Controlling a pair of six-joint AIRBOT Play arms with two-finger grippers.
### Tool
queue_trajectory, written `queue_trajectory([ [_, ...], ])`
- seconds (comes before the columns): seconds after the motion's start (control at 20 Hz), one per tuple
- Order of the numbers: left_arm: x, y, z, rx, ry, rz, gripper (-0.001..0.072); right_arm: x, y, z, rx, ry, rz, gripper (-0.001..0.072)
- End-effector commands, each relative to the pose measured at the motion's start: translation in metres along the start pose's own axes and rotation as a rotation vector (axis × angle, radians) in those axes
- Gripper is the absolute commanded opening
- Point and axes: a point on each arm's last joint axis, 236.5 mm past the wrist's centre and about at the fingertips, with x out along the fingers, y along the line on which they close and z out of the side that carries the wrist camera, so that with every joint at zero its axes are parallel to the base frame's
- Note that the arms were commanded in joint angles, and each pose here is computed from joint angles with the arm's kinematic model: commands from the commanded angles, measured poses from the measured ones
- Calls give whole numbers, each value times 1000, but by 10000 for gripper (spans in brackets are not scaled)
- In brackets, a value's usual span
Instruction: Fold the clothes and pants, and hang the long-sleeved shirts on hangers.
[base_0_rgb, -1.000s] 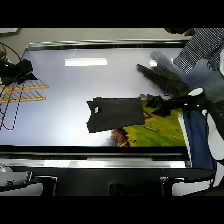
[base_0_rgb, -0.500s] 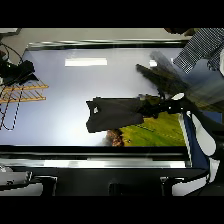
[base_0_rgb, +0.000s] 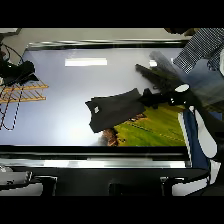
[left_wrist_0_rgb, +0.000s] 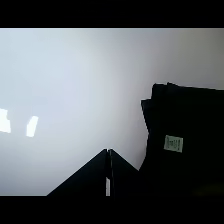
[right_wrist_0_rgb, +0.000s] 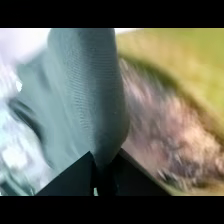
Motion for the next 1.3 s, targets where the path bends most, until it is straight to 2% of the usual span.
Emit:
queue_trajectory([
  [0.0, 1, 1, 0, -1, 2, 0, 16, -47, 30, 63, 49, -180, 28, 33],
  [0.3, 4, 1, 1, -3, 5, 1, 17, -166, 10, 157, 109, -519, -36, 32],
  [0.6, 4, 2, 1, -3, 6, 3, 17, -282, -49, 195, 232, -767, -178, 31],
  [0.85, 5, 3, 1, 20, 8, 3, 17, -372, -108, 165, 559, -952, -369, 30],
  [0.95, 5, 2, 1, 20, 8, 2, 17, -400, -115, 144, 627, -1010, -461, 30],
  [1.25, 5, 2, 1, 21, 9, 2, 17, -417, -108, 85, 828, -984, -531, 29],
])
